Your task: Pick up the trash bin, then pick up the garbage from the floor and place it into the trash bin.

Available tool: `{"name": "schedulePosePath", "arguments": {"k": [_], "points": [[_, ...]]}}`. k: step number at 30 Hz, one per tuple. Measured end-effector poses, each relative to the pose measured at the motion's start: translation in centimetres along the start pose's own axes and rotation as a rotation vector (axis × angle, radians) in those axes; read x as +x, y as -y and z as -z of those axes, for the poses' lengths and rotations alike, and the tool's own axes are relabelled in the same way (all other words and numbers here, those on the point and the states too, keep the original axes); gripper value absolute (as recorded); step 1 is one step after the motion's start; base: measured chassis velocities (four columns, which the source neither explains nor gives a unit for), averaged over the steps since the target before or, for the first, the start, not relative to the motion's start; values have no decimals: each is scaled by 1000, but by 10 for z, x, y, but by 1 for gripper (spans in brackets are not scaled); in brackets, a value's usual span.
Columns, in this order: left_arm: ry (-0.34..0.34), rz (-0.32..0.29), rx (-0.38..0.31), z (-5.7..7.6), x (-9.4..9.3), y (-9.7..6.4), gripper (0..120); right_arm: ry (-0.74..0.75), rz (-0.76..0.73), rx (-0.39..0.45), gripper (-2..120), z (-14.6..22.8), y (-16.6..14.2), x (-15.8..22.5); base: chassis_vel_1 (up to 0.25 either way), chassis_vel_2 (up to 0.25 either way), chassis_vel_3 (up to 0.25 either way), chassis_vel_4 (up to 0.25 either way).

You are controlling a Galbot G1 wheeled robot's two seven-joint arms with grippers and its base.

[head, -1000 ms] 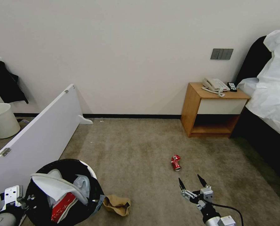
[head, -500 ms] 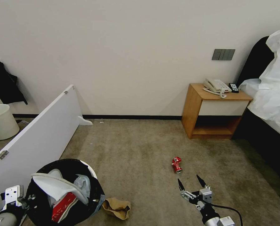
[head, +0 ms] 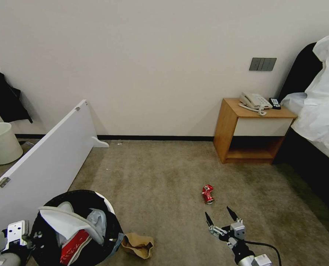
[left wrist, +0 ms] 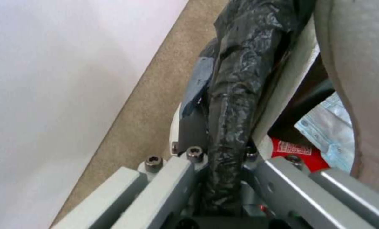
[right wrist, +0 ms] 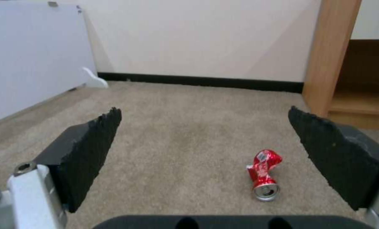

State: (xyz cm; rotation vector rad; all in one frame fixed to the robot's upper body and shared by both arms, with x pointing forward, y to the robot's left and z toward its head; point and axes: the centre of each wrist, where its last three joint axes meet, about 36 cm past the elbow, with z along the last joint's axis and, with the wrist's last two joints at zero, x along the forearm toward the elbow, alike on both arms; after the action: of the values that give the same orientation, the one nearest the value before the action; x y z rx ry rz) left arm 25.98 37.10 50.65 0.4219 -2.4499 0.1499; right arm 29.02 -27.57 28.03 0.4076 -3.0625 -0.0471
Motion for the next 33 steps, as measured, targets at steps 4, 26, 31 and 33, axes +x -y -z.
{"name": "schedulePosePath", "arguments": {"k": [4, 26, 31, 33], "points": [[2, 9, -5, 0, -1, 0, 0, -3, 4, -1, 100, -1, 0, 1, 0, 0, 0, 0], [8, 60, -46, -3, -13, -5, 0, -1, 17, -8, 100, -4, -3, 3, 0, 0, 0, 0], [10, 63, -38, -2, -14, -4, 0, 6, 22, -6, 100, -1, -1, 0, 0, 0, 0, 0], [10, 64, -37, -2, -14, -4, 0, 6, 22, -5, 100, -1, 0, 0, 0, 0, 0, 0]]}}
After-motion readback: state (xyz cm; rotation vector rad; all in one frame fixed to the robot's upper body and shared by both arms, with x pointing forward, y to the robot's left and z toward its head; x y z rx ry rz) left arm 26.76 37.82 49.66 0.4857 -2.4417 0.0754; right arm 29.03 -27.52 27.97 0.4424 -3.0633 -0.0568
